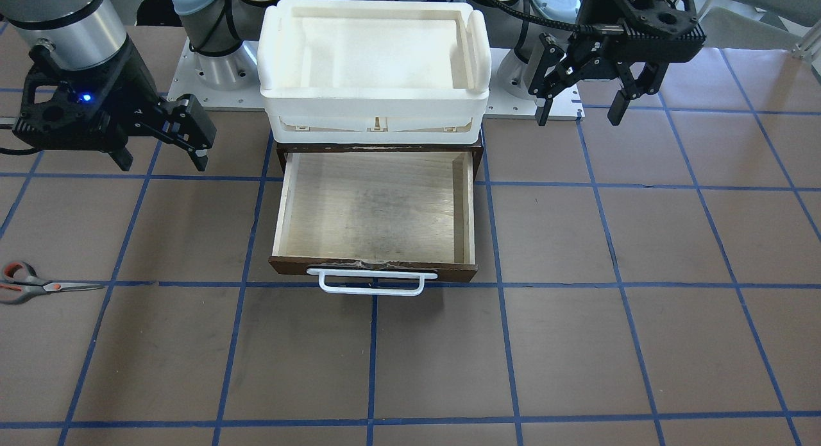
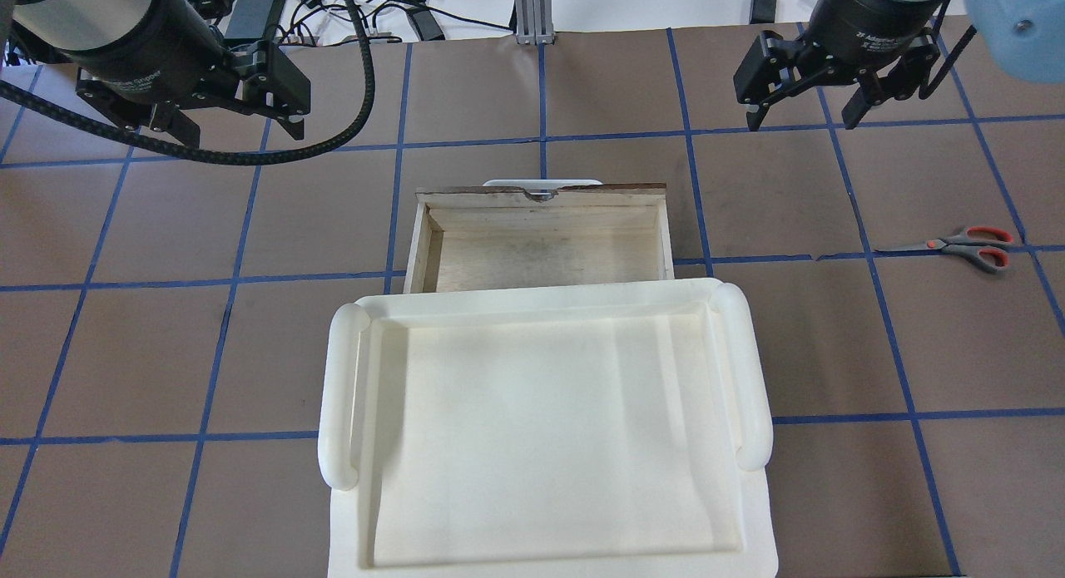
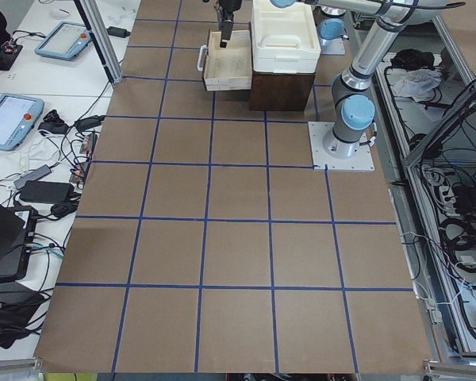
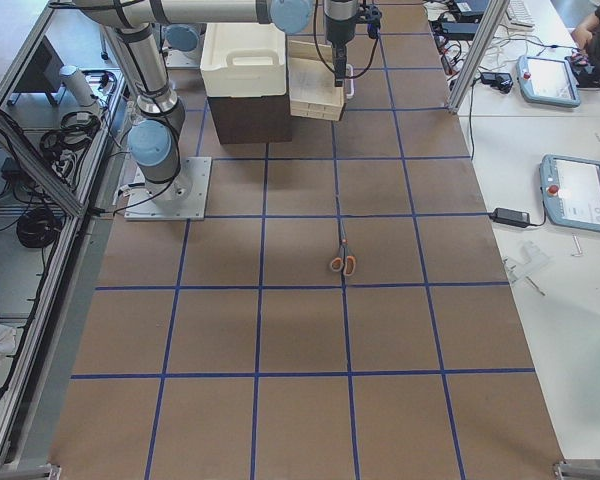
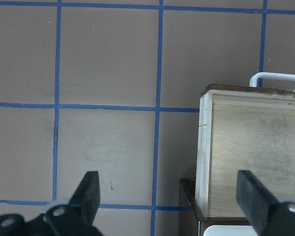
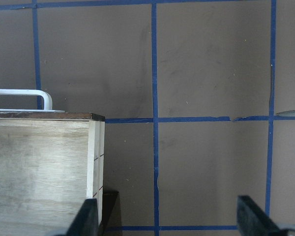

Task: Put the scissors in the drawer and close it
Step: 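Move the right gripper outward toward the orange-handled scissors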

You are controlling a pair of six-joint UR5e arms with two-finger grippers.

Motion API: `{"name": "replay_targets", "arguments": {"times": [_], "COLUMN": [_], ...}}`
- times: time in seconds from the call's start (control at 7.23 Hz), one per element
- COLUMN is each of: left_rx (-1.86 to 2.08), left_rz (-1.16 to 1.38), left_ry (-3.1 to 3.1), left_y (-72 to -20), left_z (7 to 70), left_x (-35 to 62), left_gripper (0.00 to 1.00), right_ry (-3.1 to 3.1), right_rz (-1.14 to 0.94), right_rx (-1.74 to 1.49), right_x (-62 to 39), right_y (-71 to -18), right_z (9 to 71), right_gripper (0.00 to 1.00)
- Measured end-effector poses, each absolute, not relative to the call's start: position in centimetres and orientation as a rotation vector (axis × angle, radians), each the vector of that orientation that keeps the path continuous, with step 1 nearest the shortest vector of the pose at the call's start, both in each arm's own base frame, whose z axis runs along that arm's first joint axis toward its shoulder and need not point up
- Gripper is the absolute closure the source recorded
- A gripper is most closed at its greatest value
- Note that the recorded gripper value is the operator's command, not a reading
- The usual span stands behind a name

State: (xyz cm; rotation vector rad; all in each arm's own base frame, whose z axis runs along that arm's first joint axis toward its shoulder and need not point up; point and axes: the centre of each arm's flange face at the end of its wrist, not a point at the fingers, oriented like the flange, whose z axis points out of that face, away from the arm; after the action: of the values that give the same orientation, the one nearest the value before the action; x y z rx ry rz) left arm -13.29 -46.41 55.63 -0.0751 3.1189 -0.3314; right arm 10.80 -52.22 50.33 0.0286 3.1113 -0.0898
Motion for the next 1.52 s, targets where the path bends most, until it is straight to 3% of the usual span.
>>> {"name": "replay_targets", "arguments": {"times": [1.11,1.52], "left_rx": [-0.066,-0.066], "left_rz": [-0.330,-0.330], "left_ry": [3.116,3.117], "left_y": [-46.4,-46.4], "left_z": [55.6,55.6], "left_x": [-13.2,-13.2], "left_gripper": [0.00,0.00], "right_ry": [3.113,3.127], "right_rz": [-0.015,-0.008], "right_rx": [0.047,-0.351], "right_x": [10.4,8.6], "right_y": [-50.3,-50.1], "right_z": [49.7,49.7], "right_gripper": [0.00,0.00]}}
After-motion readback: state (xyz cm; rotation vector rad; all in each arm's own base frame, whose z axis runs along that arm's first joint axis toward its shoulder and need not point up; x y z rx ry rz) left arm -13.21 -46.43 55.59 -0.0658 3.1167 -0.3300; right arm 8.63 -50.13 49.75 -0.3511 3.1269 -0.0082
